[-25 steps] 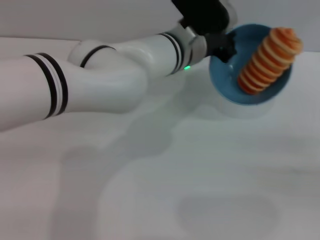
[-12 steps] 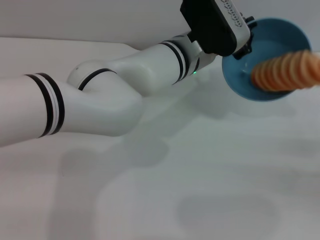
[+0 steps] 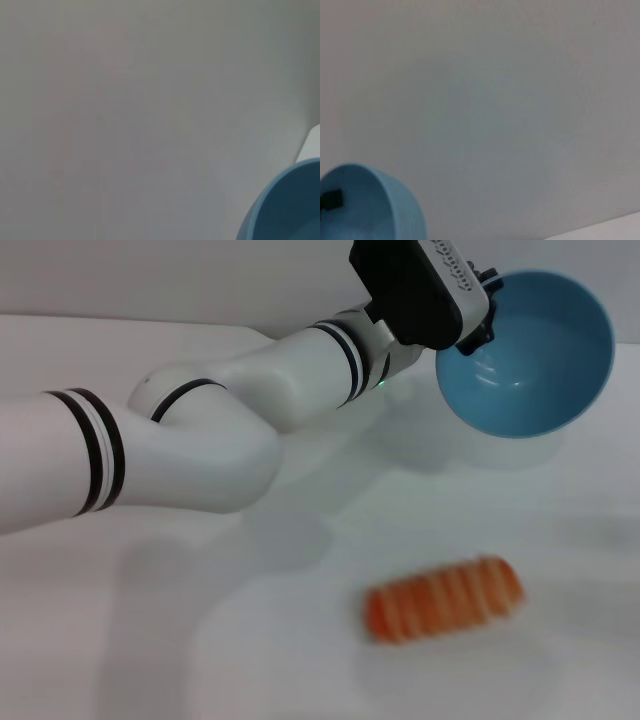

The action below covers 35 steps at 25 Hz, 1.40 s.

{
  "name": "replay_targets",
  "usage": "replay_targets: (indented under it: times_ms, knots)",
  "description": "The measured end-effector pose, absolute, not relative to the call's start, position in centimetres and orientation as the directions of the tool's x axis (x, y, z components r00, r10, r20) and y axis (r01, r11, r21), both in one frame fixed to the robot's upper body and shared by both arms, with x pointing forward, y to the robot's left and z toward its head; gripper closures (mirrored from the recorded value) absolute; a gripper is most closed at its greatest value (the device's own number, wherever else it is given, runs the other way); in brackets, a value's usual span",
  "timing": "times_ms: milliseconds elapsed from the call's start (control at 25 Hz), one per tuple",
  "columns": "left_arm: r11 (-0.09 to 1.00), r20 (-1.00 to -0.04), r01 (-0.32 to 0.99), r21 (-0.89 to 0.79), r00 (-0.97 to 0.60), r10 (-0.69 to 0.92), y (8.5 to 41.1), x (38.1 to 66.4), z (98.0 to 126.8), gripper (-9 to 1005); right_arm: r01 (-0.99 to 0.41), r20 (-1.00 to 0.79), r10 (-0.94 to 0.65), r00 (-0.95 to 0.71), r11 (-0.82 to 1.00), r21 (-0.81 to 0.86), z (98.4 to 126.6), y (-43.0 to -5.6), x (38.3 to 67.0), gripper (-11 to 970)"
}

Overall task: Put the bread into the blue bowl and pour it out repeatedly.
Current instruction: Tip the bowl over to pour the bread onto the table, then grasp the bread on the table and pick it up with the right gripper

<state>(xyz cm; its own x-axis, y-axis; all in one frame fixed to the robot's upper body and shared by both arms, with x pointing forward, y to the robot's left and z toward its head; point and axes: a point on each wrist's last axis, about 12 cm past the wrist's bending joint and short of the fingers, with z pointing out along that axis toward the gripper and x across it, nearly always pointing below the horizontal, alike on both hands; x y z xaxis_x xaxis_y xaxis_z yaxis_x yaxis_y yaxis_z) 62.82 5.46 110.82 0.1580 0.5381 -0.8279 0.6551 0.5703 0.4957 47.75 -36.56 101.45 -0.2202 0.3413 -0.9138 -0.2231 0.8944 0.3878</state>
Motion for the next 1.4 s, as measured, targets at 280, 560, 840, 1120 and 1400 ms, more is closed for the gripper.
replay_targets:
  times_ms: [280, 560, 840, 1120, 1400]
  knots:
    - [0.648, -0.854, 0.633, 0.424, 0.043, 0.518, 6.5, 64.2, 111.4, 995, -0.273, -0.808, 0.422, -0.411, 0.788, 0.551, 101.8, -35.6, 48.9, 536]
    - [0.727, -0.874, 0.591, 0.351, -0.073, 0.481, 8.1, 65.7, 111.8, 995, -0.255, -0.624, 0.398, -0.673, 0.667, 0.7, 102.7, -33.4, 50.8, 535]
    - [0.745, -0.876, 0.582, 0.326, -0.11, 0.47, 8.7, 65.7, 111.4, 996, -0.225, -0.48, 0.27, -0.835, 0.628, 0.745, 102.3, -29.1, 53.0, 534]
    - [0.758, -0.88, 0.575, 0.307, -0.132, 0.456, 9.1, 65.6, 111.0, 995, -0.168, -0.373, 0.206, -0.905, 0.632, 0.757, 101.8, -27.9, 52.8, 519]
    - [0.763, -0.879, 0.567, 0.31, -0.136, 0.457, 9.5, 65.7, 110.8, 996, -0.179, -0.335, 0.134, -0.933, 0.634, 0.752, 101.2, -26.6, 52.4, 483]
